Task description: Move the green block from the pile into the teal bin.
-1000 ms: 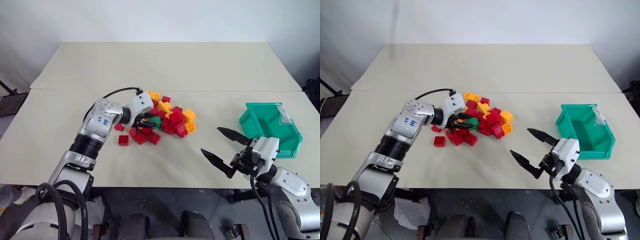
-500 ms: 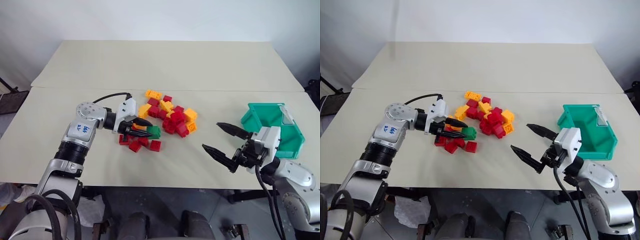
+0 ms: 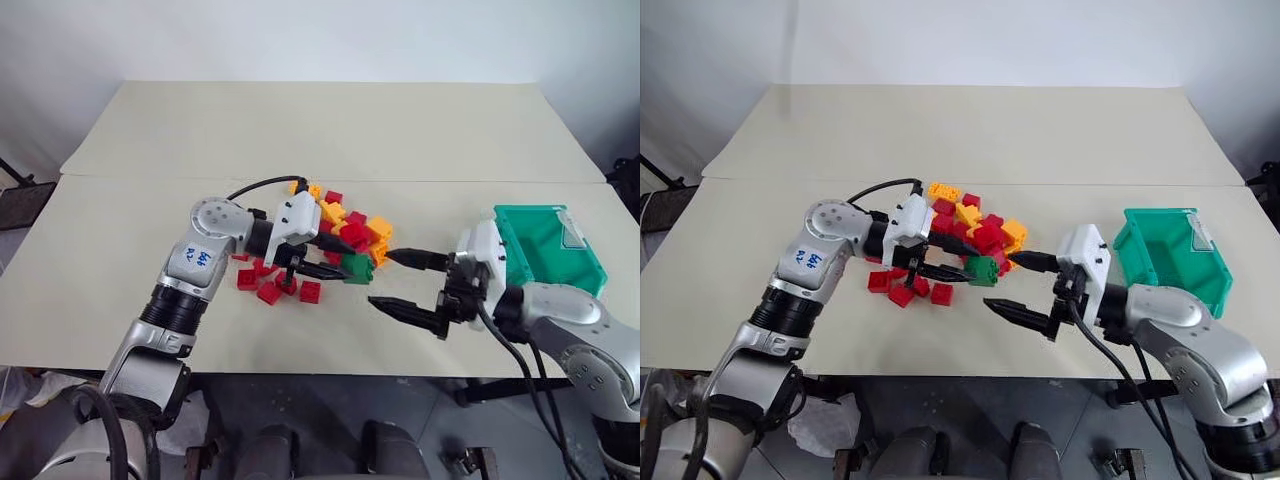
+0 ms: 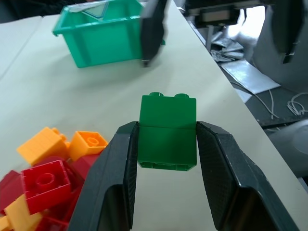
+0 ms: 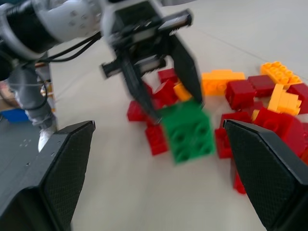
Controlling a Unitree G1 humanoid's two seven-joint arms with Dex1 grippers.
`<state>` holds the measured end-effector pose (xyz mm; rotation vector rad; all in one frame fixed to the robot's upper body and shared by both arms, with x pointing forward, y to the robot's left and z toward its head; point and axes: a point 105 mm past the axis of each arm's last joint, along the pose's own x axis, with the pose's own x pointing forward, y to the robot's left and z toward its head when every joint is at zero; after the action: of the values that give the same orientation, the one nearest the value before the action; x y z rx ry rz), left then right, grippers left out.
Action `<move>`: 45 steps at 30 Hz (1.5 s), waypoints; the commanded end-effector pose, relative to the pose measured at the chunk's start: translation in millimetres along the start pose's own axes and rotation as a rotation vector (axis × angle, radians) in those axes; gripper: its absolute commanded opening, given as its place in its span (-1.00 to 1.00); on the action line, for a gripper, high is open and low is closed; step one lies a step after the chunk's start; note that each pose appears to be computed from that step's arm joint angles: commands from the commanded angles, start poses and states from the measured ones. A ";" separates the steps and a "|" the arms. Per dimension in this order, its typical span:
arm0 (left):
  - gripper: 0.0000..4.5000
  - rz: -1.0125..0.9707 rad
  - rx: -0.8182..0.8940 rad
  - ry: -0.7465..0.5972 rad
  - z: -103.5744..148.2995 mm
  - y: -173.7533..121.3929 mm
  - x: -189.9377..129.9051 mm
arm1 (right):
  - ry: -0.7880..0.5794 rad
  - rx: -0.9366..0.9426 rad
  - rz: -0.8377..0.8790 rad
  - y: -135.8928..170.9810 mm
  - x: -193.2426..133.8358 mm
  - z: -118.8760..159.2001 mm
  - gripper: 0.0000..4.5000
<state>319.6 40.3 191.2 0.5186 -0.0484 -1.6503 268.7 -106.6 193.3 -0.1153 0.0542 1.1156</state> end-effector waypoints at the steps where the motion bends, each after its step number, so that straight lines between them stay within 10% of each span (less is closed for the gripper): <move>1: -0.35 -0.028 0.056 -0.012 13.8 -2.5 7.8 | 0.025 0.015 -0.027 -8.1 8.5 -2.3 1.00; 16: -0.35 -0.016 0.048 -0.007 13.3 -2.0 6.3 | 0.113 0.051 0.004 -8.3 9.2 -15.5 1.00; 27: -0.35 -0.029 0.019 -0.032 15.8 -2.9 6.7 | 0.093 0.040 0.017 -7.3 11.0 -13.5 -0.36; 38: 0.95 0.082 0.024 -0.092 14.9 4.8 -6.8 | 0.077 0.037 -0.008 -10.3 3.3 -13.9 -0.36; 45: 0.97 0.147 -0.011 -0.097 -1.7 -7.1 -35.9 | 0.013 -0.020 -0.075 -13.8 -27.9 -9.1 -0.36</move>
<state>320.6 72.5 185.8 0.4082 -0.0740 -1.5340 273.2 -133.1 167.5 -0.0959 0.1517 1.0461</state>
